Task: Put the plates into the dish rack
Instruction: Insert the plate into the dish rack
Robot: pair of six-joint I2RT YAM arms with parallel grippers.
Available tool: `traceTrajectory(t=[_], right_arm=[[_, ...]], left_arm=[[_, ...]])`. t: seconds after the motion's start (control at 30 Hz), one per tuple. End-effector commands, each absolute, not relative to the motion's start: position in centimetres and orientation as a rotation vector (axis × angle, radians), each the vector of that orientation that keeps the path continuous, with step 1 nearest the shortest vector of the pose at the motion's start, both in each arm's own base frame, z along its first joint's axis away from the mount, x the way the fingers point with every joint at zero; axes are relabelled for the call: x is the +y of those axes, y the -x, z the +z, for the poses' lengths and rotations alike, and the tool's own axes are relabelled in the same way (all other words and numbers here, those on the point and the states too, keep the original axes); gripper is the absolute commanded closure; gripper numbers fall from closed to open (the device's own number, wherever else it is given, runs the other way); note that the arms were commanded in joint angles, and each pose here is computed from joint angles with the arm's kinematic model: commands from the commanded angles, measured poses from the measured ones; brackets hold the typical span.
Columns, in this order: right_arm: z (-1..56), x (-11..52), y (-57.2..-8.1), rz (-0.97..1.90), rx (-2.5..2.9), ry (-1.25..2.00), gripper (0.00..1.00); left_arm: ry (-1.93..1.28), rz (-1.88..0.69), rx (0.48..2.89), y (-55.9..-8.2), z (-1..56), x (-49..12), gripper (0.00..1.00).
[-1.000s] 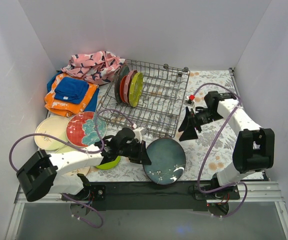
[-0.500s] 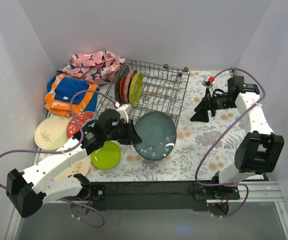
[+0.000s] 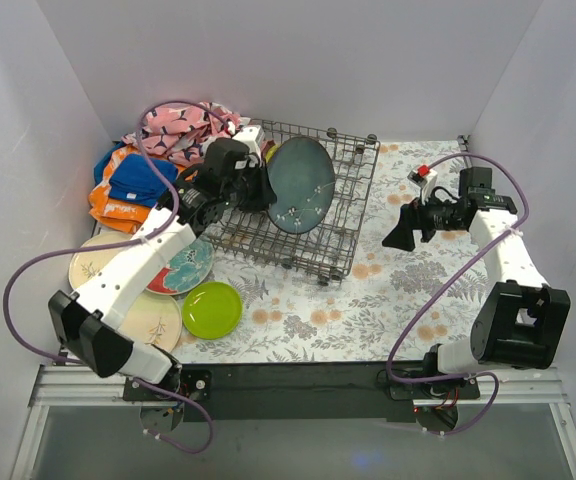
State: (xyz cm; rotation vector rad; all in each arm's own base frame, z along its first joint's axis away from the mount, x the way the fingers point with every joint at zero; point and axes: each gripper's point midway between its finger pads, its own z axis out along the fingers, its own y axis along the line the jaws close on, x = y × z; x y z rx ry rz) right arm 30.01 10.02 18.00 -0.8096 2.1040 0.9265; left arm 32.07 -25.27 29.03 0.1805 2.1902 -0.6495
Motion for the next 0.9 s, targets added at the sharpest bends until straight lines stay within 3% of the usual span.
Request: traceTrajectory(t=[0.0, 0.47, 0.87], right_arm=[[17.4, 9.6, -30.8, 0.864, 2.092, 0.767, 0.02], [14.7, 9.5, -30.2, 0.866, 2.138, 0.712, 0.02], [14.3, 9.4, -30.4, 0.859, 2.148, 0.694, 0.02]], left_arm=[[-0.147, -0.508, 1.959, -36.4, 36.2, -23.9, 1.00], [-0.158, -0.136, 1.907, -45.1, 36.0, -23.5, 1.00], [-0.127, -0.025, 1.894, -48.4, 33.9, -23.7, 1.00]])
